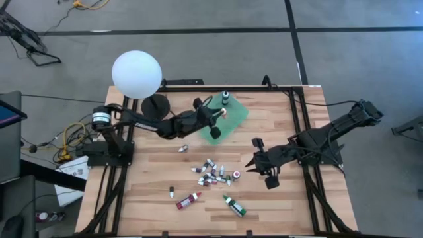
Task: Pick & Place food coloring
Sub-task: Put the yellow food coloring bottle into the green bin
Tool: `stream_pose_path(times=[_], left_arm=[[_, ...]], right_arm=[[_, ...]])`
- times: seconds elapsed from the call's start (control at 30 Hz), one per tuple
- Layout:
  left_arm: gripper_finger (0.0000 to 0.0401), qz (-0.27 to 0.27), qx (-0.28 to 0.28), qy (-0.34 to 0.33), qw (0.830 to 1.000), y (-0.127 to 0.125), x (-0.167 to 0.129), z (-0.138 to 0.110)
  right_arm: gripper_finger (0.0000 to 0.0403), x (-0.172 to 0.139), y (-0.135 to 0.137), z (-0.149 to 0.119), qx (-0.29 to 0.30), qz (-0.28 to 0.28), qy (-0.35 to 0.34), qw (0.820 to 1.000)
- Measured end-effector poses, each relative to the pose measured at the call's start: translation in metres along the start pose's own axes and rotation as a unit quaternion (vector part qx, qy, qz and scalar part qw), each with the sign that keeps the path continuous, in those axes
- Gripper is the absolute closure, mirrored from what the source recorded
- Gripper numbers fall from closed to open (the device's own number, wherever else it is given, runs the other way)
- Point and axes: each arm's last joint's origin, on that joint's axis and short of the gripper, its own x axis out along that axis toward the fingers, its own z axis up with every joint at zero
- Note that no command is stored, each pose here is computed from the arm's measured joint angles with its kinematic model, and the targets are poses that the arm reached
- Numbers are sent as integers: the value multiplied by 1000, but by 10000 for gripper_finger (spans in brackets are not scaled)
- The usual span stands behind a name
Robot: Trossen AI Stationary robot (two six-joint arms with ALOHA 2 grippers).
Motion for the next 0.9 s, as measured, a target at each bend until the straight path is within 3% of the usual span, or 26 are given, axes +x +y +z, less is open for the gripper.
stream_pose_path(times=[0.43,0.7,0.9], left_arm=[[358,44,-32,60,997,34,29,-45],[358,67,-41,46,996,51,34,-46],[358,56,-49,52,996,59,36,-48]], right_arm=[[337,0,0,0,-15,-11,2,1000],[337,0,0,0,-15,-12,2,1000],[337,0,-1,0,-14,-20,2,1000]])
